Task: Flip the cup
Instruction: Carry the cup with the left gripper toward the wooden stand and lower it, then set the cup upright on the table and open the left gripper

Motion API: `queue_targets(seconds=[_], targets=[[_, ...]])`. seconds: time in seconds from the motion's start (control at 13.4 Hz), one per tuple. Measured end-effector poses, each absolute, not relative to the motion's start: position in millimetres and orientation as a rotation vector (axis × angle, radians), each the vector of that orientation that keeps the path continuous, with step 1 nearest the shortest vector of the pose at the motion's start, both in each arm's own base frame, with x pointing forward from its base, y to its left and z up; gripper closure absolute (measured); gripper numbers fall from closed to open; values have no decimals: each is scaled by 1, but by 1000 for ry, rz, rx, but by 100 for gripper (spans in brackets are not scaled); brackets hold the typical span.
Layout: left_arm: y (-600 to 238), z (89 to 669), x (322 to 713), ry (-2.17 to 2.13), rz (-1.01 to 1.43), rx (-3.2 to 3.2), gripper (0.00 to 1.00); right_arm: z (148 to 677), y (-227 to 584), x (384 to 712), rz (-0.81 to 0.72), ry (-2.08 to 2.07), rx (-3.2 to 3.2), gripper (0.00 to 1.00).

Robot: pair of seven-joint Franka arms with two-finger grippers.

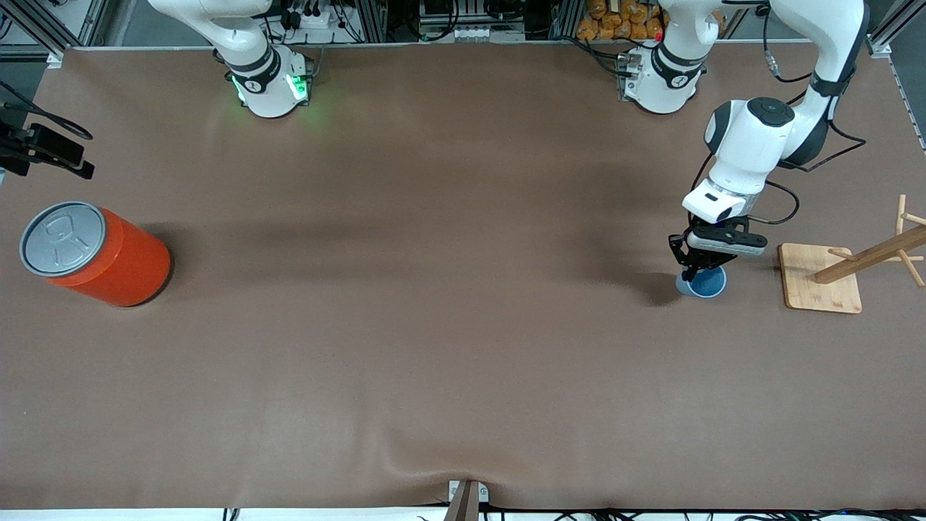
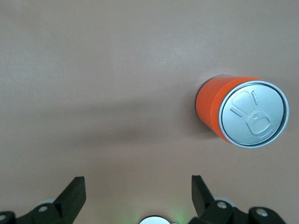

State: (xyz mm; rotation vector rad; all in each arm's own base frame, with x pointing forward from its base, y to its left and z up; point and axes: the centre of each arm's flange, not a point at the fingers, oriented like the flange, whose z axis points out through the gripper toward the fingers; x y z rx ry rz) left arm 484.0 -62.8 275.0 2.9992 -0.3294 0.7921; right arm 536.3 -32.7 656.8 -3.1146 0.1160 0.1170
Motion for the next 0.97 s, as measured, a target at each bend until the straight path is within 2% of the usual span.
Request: queue_targets(seconds=[0.59, 0.67, 0.82, 0.89, 0.97], targets=[[-62, 250, 484, -322, 818, 2963, 93, 657, -30, 536, 117, 109, -3115, 0], [-62, 249, 484, -321, 814, 2963, 85, 657, -30, 536, 117, 108, -3115, 0], [-62, 245, 483, -319, 802, 2965, 62, 657, -30, 536, 117, 108, -3115, 0], [-61, 244, 483, -318, 801, 2966, 55, 657, -30, 536, 117, 108, -3115, 0], [-61, 245, 483, -317, 802, 2966, 55, 657, -30, 536, 117, 108, -3115, 0]])
